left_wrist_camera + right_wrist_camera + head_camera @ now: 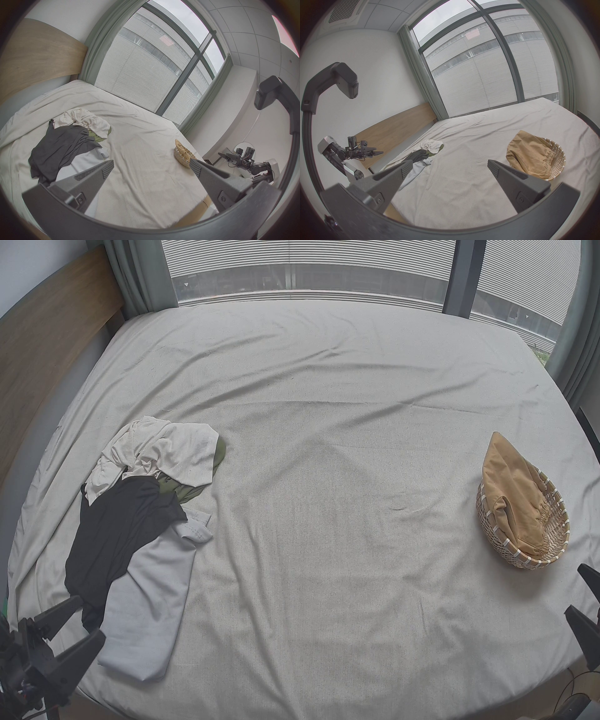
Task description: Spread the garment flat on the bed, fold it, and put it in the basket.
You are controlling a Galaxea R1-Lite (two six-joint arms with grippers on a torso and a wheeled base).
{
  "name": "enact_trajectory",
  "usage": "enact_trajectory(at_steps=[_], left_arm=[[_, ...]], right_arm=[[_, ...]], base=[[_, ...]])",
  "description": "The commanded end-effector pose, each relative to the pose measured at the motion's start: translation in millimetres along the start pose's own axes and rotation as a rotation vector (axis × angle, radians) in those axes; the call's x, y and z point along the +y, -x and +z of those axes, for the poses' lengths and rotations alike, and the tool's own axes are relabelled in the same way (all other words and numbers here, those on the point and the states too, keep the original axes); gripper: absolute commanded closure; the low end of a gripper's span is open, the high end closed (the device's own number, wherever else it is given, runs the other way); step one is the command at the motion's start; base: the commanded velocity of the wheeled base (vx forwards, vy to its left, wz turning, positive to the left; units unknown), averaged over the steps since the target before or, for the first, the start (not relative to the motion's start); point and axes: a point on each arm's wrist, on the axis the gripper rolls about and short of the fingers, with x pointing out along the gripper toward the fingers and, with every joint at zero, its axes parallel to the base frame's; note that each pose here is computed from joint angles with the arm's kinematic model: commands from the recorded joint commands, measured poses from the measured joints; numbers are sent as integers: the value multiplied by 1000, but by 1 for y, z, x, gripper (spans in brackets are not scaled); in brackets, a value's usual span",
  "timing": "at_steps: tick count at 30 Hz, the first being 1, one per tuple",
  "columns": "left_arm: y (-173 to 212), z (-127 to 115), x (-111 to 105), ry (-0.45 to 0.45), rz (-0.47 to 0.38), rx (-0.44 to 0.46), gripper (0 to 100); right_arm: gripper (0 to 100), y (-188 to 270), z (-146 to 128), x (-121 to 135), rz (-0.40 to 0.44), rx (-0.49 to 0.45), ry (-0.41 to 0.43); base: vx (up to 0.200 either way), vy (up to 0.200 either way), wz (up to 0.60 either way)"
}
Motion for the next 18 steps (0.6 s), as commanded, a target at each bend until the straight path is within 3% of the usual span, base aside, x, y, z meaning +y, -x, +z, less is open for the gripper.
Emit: enact_trajectory(at_steps=[1, 18], left_arm=[[37, 2, -10, -31, -41, -140, 0], [62, -27, -7, -36, 59, -190, 0]], right_arm=[[0, 22, 2, 10, -20, -81, 39], [0, 48, -35, 17, -88, -40, 30]], base=[[0, 0, 0], [0, 0, 0]])
